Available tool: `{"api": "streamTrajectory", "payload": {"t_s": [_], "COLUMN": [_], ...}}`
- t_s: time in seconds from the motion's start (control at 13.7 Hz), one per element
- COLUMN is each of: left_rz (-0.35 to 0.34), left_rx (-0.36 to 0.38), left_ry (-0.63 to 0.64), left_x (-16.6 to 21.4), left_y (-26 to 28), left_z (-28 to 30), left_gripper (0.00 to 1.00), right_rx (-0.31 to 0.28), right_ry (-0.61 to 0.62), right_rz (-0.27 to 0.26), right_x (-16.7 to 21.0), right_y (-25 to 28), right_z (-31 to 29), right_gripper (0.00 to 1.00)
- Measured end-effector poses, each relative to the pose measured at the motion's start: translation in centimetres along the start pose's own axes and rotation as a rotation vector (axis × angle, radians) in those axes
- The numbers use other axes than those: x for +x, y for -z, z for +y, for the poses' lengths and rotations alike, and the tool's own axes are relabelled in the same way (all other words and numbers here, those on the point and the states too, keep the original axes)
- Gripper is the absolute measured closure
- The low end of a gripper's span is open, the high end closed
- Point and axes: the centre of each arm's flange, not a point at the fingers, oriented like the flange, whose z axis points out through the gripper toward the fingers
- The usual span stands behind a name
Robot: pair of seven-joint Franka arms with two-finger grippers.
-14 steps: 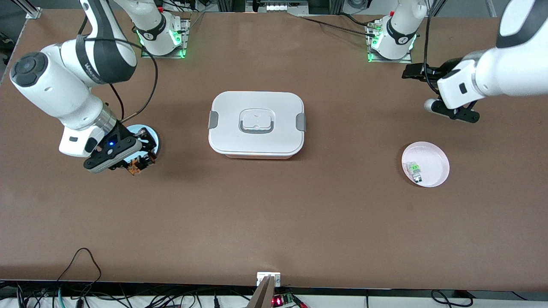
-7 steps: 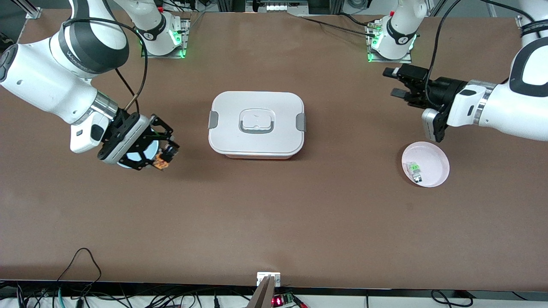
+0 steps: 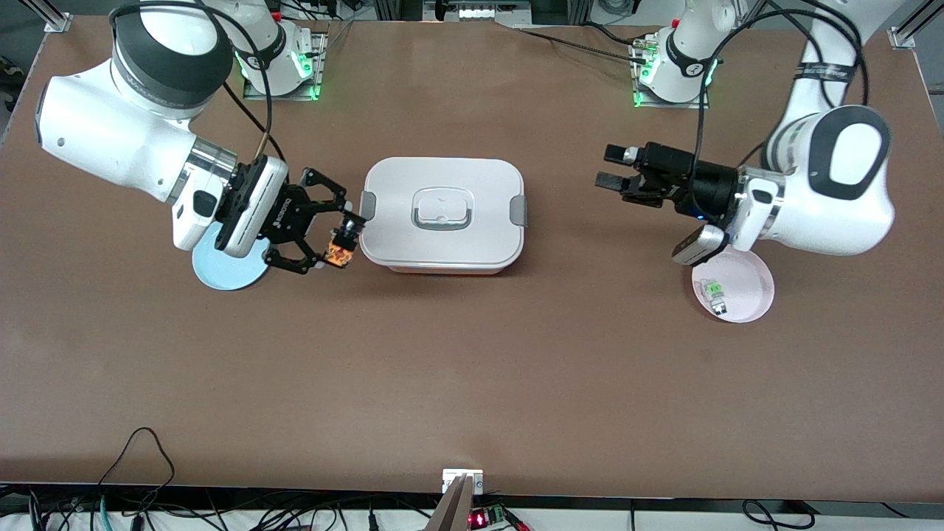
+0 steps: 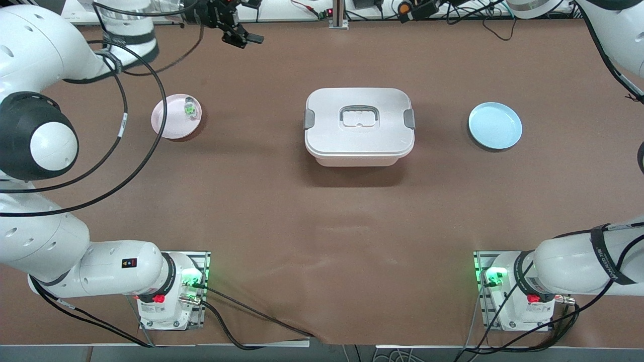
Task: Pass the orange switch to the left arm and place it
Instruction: 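Carry the switch over the box with the right gripper while the left gripper approaches, then grasp the orange switch with the left gripper beside the right gripper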
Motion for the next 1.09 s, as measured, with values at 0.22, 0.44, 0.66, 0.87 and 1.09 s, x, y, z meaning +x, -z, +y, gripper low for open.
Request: {"api": "streamTrajectory", "payload": {"t_s": [0.22,0.44,0.66,0.87,1.09], "left_rz": [0.092,0.224,0.271,0.3,0.322], "left_rx": [-0.142,-0.254,-0.272,-0.276,-0.271], "left_ry": [0.025,0.051,0.083,0.091,0.09], "left_x": [0.8,1.8,0.9,1.6,2.1], "left_y": [-3.3,-10.6,-16.7,-16.4,-17.5], "left_z": [-1.9,-2.7,-3.5,-3.6,-2.8], "left_gripper": [0.0,0.0,0.0,0.01,0.01], "right_rx": [0.031,0.068,0.106,0.124,0.133], "right_ry": [0.036,0.161,0.299,0.335,0.352], "right_rz": [0.037,0.053,0.087,0.099,0.104], "right_x": [2.2,3.3,3.7,4.0,4.6], "right_y": [-0.5,-1.9,-3.6,-4.8,-5.8], "right_z": [-1.8,-3.6,-5.0,-6.2,-7.8], "right_gripper": [0.28,0.28,0.28,0.28,0.28]}}
